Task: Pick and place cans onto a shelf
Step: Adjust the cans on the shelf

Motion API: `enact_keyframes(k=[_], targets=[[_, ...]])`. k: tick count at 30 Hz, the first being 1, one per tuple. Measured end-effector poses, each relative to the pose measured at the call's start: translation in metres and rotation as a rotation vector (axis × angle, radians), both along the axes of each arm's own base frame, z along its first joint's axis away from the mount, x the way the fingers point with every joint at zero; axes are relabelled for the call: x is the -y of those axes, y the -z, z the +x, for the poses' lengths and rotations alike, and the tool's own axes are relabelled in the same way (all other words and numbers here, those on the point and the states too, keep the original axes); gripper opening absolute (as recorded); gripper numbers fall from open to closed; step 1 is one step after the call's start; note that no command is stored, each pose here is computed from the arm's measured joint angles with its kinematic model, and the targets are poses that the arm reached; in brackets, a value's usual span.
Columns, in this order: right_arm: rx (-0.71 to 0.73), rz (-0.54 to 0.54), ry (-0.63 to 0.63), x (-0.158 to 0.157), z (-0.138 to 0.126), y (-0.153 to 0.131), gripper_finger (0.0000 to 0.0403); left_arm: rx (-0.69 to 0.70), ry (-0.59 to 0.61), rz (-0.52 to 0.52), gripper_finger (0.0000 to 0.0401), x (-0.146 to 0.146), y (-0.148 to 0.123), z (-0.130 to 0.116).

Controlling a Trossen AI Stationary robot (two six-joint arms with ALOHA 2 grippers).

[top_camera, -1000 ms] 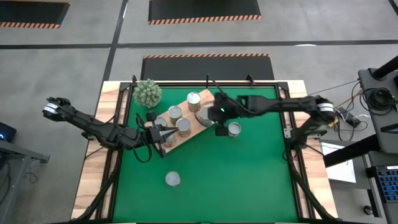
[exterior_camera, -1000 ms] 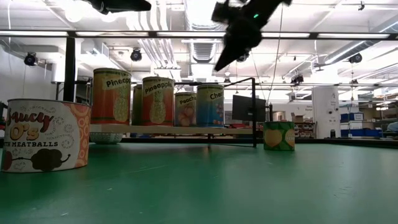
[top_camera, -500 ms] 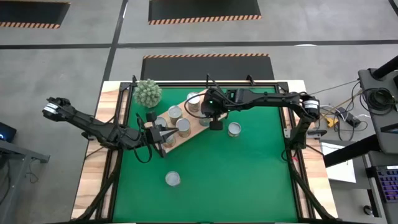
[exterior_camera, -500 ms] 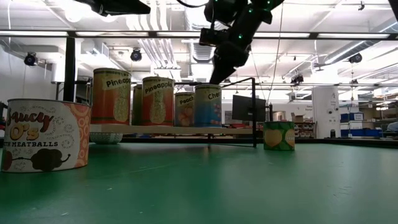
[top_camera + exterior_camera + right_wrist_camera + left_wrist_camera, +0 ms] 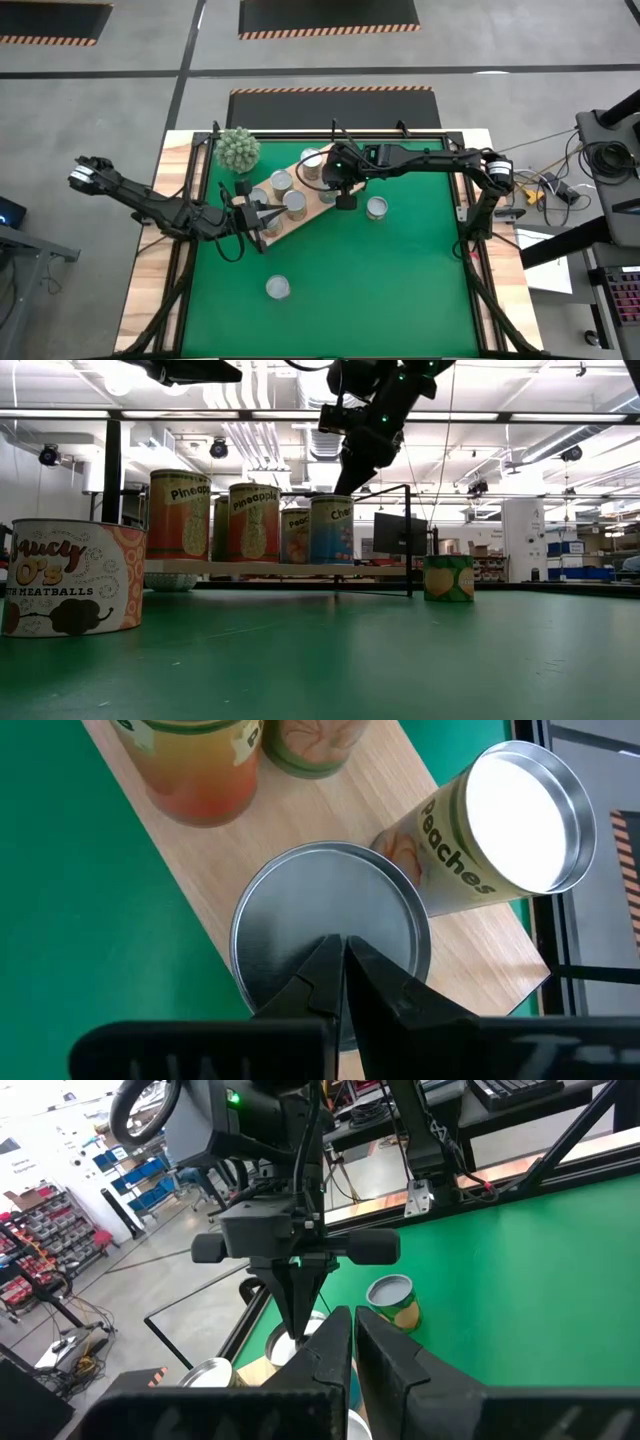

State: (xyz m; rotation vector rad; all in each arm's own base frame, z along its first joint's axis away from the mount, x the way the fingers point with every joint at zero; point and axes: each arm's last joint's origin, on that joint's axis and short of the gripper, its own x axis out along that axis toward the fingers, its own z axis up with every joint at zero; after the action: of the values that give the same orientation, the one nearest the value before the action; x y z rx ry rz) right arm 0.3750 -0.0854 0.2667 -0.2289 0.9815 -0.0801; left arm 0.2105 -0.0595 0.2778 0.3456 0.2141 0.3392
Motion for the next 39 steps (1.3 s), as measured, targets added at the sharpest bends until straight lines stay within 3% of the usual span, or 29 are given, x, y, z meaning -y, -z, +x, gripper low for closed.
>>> enact_keyframes(k=[13, 22, 30, 39], targets=[[0.097, -0.057, -0.032, 0.004, 0.004, -0.028, 0.0008, 0.003, 0.000, -0.001, 0.0000, 0.000, 0.000, 0.000], [0.275, -0.174, -0.025, 0.037, 0.021, -0.028, 0.0008, 0.007, 0.001, 0.000, 0.0000, 0.000, -0.001, 0.000], [0.230, -0.140, -0.005, 0.066, 0.032, 0.001, 0.0008, 0.007, 0.001, 0.000, 0.0000, 0.000, -0.001, 0.000], [0.140, -0.072, -0.024, 0.065, 0.033, 0.005, 0.0008, 0.006, 0.001, 0.001, 0.0000, 0.000, 0.000, 0.000]])
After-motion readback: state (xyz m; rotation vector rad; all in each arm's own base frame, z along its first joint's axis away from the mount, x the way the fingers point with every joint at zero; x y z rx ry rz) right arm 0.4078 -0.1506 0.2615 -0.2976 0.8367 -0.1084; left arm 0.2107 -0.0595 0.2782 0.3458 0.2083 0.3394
